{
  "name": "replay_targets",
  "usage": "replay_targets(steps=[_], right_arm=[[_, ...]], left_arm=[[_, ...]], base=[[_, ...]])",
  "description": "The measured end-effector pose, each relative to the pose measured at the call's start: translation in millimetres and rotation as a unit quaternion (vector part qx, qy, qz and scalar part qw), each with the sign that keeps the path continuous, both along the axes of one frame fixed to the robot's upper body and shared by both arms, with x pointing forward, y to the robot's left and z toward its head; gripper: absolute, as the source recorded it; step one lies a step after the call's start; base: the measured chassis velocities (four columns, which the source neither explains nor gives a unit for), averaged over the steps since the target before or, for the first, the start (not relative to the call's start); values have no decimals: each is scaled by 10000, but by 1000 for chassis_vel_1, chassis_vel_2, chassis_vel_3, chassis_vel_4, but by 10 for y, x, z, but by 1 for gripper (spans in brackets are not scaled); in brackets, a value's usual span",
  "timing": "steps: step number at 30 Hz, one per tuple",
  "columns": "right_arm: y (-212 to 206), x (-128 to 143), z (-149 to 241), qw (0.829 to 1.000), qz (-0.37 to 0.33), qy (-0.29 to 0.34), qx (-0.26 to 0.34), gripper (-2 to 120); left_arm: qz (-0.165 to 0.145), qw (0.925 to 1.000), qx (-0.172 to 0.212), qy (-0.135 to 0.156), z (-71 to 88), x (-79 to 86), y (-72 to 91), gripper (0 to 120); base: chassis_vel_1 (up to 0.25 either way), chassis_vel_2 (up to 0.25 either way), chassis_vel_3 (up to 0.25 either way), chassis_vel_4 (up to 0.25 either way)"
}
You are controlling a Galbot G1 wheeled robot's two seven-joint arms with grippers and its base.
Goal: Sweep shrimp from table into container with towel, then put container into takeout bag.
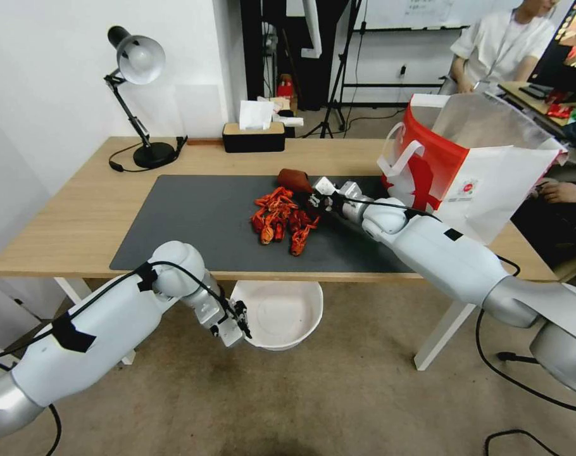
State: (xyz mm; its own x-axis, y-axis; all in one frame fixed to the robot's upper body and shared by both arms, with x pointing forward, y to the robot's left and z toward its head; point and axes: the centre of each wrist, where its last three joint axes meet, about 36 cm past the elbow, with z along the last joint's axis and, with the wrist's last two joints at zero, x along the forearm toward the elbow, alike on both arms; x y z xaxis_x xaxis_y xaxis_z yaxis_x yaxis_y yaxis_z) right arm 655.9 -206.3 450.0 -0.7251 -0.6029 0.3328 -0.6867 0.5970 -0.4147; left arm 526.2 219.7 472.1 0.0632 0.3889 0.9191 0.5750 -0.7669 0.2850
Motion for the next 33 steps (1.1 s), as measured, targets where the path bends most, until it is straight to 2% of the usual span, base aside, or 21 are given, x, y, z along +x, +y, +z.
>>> replay_targets(steps=[7,26,33], right_arm=[[35,-135,-25,9998,175,119,-62,8],[-197,-533,-76,9983,478,294,-137,8],[-259,-711,-82,9976,590,333,-136,8]], left_arm=[[41,10000,2,55,-4,130,-38,0],[99,9999,-112,8,69,178,-32,0],[177,9995,-206,128,40,161,-30,0]], base=[[0,0,0,0],[0,0,0,0],[0,0,0,0]])
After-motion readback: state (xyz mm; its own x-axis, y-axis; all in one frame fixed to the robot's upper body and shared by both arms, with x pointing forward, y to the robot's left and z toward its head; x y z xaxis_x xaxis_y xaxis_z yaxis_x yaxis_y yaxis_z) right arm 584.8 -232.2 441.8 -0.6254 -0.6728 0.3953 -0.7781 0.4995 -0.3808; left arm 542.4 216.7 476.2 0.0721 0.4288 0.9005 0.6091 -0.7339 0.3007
